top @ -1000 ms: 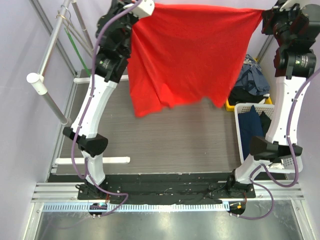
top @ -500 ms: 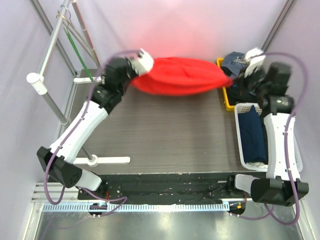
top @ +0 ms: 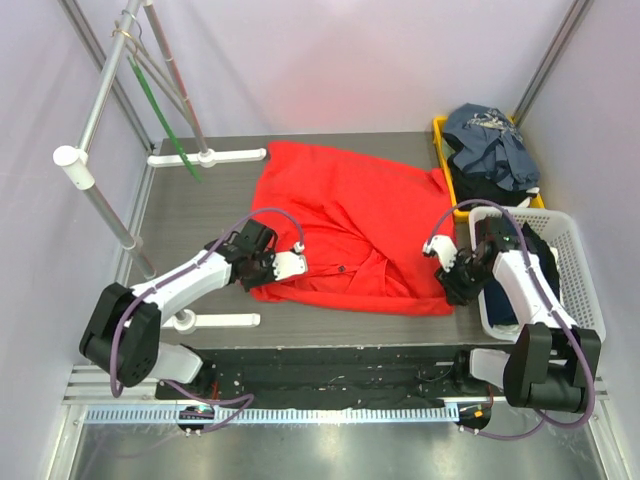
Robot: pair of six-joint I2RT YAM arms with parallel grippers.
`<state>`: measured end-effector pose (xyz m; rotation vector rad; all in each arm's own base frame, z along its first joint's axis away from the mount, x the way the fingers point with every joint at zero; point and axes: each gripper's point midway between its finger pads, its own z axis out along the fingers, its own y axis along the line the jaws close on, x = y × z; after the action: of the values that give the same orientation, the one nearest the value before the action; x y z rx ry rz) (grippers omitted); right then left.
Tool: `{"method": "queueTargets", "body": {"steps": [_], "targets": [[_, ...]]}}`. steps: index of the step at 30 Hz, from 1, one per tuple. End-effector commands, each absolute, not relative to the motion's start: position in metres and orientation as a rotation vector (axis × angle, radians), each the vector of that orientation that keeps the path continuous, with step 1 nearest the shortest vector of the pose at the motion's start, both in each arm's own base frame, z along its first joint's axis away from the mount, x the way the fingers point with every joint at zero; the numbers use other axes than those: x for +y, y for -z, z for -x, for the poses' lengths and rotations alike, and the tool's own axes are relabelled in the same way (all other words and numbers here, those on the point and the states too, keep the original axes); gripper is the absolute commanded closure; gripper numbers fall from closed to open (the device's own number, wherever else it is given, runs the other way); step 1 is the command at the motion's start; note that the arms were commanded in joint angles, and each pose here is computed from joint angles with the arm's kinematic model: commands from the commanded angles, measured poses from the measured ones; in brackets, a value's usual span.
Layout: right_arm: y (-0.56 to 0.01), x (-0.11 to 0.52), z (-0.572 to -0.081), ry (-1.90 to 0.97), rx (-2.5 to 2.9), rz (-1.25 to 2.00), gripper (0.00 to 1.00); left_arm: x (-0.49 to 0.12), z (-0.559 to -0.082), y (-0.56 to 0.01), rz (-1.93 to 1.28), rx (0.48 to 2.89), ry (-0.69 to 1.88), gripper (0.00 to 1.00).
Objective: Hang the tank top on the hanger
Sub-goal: Adjust the tank top at the center of the board.
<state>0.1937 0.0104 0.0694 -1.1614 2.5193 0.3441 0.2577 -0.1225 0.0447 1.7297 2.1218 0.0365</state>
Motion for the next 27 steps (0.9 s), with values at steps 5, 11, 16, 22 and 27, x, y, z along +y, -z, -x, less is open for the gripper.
{"method": "queueTargets", "body": {"steps": [5, 11, 16, 22, 27], "targets": [[-0.071, 0.002, -0.18, -0.241, 2.536, 1.334, 0.41, -0.139, -0.236, -0.063, -1.825, 2.014, 0.141, 0.47], [-0.138, 0.03, -0.186, -0.393, 2.405, 1.312, 0.28, -0.149, -0.214, -0.104, -1.914, 1.963, 0.321, 0.15], [-0.187, 0.068, -0.187, -0.653, 2.266, 1.275, 0.24, -0.155, -0.21, -0.142, -1.909, 1.911, 0.399, 0.04], [-0.189, 0.105, -0.23, -0.757, 2.251, 1.056, 0.24, -0.158, -0.255, -0.133, -1.721, 1.957, 0.218, 0.0], [-0.149, 0.145, -0.255, -0.785, 2.349, 0.889, 0.28, -0.154, -0.273, -0.1, -1.686, 2.023, 0.135, 0.0]]}}
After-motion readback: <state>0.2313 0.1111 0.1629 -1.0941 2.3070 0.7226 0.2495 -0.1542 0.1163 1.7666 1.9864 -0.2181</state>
